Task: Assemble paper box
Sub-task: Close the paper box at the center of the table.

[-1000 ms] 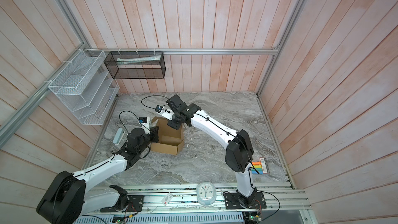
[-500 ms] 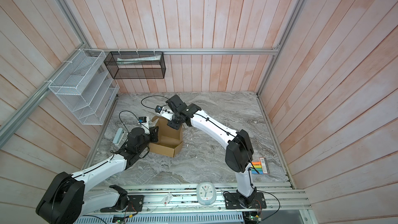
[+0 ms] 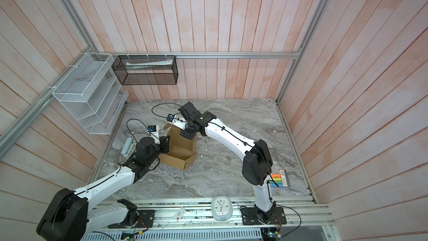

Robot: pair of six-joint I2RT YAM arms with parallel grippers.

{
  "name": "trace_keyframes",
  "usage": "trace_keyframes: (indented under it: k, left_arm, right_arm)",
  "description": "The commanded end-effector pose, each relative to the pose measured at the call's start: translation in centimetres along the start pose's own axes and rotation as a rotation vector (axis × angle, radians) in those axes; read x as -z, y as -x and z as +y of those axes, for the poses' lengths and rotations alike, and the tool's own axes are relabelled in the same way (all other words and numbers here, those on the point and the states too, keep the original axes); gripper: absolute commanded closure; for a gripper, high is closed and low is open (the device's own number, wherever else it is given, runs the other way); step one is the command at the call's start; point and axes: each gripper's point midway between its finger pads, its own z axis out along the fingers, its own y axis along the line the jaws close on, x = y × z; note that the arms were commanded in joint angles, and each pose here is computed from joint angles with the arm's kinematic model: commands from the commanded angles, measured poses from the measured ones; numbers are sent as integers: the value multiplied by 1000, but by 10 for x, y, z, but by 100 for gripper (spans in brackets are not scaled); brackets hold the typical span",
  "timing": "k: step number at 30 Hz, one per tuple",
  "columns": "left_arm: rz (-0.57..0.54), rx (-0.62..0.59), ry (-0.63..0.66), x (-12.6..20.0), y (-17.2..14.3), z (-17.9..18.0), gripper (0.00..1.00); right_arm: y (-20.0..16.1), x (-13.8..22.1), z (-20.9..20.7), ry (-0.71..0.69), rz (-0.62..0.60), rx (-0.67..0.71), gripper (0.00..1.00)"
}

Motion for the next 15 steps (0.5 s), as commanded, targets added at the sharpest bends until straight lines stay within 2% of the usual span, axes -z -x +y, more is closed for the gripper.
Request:
trace_keyframes:
  k: [1, 15]
  left_arm:
    - [-44, 15, 12, 5, 20, 1, 66]
    - [-41, 43, 47, 30, 31, 10, 64]
  right_arm:
    - [-4, -4, 5, 11, 25, 11, 93]
    - [-3, -5, 5, 9, 24, 7, 94]
